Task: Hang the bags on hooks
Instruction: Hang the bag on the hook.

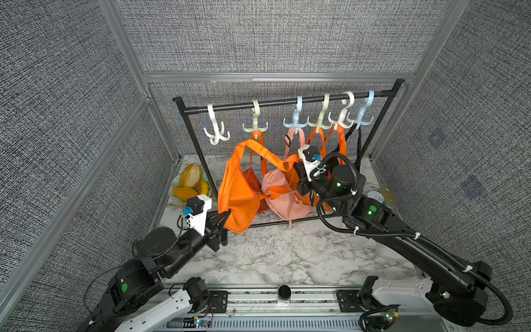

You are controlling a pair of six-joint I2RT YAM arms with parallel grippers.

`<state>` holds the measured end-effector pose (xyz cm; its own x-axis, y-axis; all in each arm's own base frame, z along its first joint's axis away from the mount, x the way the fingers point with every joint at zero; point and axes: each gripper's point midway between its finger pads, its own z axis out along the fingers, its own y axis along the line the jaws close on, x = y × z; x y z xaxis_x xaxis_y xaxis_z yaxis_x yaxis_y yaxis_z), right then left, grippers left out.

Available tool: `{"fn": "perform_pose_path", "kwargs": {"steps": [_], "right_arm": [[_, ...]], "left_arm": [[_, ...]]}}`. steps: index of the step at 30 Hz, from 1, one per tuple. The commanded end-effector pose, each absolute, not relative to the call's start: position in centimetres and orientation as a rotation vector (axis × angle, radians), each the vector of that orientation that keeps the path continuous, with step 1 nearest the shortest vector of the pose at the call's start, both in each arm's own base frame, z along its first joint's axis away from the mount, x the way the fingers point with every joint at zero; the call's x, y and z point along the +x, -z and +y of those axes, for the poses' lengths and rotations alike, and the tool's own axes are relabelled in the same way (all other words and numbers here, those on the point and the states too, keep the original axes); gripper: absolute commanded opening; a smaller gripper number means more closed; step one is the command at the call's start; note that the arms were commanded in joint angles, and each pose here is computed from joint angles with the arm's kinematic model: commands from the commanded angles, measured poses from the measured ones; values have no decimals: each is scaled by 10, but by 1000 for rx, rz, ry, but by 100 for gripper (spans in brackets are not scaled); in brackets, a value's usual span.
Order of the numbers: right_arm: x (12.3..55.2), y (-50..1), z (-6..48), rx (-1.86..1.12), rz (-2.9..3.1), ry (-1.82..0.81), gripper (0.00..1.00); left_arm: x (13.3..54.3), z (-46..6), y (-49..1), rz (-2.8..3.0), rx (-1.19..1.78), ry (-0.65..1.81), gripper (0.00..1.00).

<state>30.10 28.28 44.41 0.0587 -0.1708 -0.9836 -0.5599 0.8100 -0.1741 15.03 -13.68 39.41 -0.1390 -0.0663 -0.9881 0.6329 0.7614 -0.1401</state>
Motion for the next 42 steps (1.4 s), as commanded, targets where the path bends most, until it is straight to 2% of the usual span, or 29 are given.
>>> {"fn": "perform_pose_path", "kwargs": {"steps": [1, 9, 23, 34, 42], "right_arm": [[304, -455, 291, -678, 1491, -293, 0], [315, -486, 341, -785, 1446, -391, 0], [344, -507, 428, -826, 1381, -512, 0], [361, -513, 460, -768, 1313, -514, 0], [366, -528, 462, -718, 1260, -494, 0]], "left_arm": [[150, -111, -427, 1483, 312, 650, 0], [138, -89, -428, 1440, 262, 664, 0], [124, -70, -428, 1421, 253, 675, 0], [118, -60, -428, 1424, 253, 667, 0], [111, -51, -430, 1407, 237, 681, 0]]}}
